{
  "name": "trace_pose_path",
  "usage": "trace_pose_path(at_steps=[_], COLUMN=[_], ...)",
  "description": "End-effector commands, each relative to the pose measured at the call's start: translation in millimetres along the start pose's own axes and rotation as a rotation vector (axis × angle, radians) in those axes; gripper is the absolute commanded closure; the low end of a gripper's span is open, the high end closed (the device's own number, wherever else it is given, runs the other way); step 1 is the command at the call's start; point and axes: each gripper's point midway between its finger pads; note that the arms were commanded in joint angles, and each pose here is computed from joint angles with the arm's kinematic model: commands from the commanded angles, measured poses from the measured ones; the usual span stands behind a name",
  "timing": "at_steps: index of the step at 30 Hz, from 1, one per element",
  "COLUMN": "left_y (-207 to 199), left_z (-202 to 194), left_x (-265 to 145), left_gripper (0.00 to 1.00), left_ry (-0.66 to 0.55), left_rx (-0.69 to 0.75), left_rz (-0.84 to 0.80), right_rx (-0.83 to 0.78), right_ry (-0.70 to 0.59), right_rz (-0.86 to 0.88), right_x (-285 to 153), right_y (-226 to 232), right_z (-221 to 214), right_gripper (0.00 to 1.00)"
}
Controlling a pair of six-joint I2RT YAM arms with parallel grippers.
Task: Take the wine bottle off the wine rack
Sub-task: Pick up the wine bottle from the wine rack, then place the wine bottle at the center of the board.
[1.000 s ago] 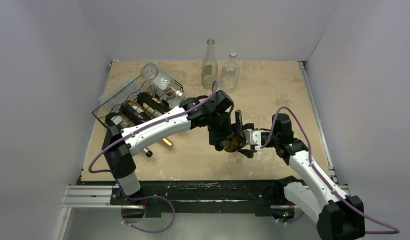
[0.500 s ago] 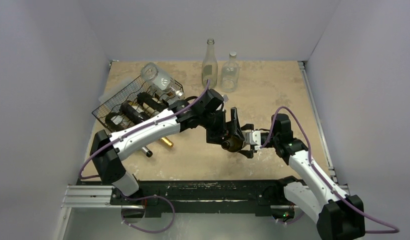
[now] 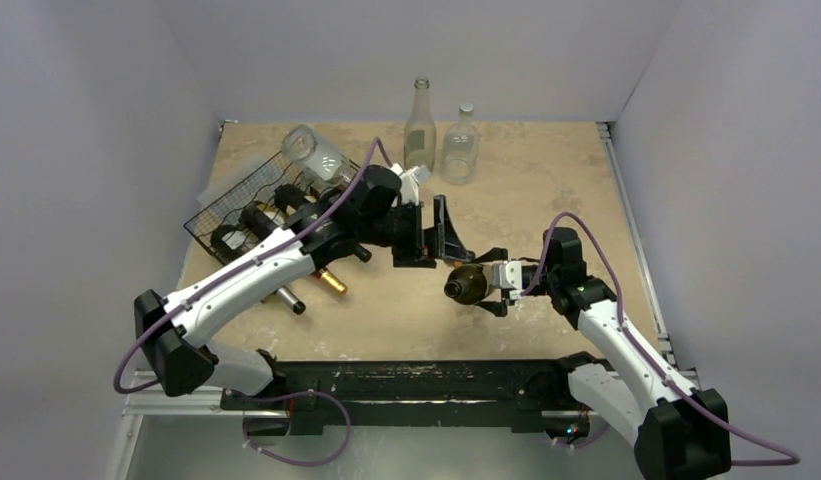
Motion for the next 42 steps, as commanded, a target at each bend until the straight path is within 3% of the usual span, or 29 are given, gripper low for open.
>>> trace_pose_path(at_steps=[1,6,12,18,23,25,32,35,42], left_y=[-11.4,0.7,2.6,12.5,16.6,18.8,7.5,-7.3,-20.8], left_z=[29.3,47.0,38.3,6.3,-21.1,-27.3,-12.5,-10.1,-18.6], left_x=[-41.9,-90.8,-123.0,-118.4,-92.3,-75.5,-47.6,-41.9,-25.4], left_gripper=[0.05,0.00,0.00,0.00,0.00,0.00,0.00,0.04,0.15], left_ry=[-0.169,-0.397,-0.538,-0.559,-0.588,-0.581,-0.672,-0.730,-0.725], left_rx=[0.169,0.306,0.553,0.930,1.274,1.348,1.408,1.409,1.358], left_rz=[-0.085,-0.084,-0.193,-0.274,-0.256,-0.250,-0.250,-0.304,-0.414], right_rx=[-0.071,-0.062,-0.054,-0.041,-0.030,-0.026,-0.020,-0.017,-0.014], right_ry=[-0.068,-0.072,-0.072,-0.075,-0.073,-0.071,-0.068,-0.066,-0.065], right_rz=[0.000,0.002,0.002,0.001,0.002,0.002,0.004,0.004,0.006], right_x=[-0.2,0.0,-0.1,0.2,0.8,1.1,1.7,2.1,2.1], right_y=[-12.5,-12.4,-12.4,-13.1,-13.5,-13.8,-13.6,-13.9,-13.5], right_z=[28.5,29.5,29.9,30.3,28.6,27.7,25.8,24.7,24.2], right_gripper=[0.90,0.90,0.90,0.90,0.90,0.90,0.90,0.90,0.89])
Point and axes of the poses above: each gripper's point midway between its finger pads, its own x axis out along the fingers, its own y axis along the line the jaws close on, z = x × y, and after that the axes turned 5 degrees about x, right-handed
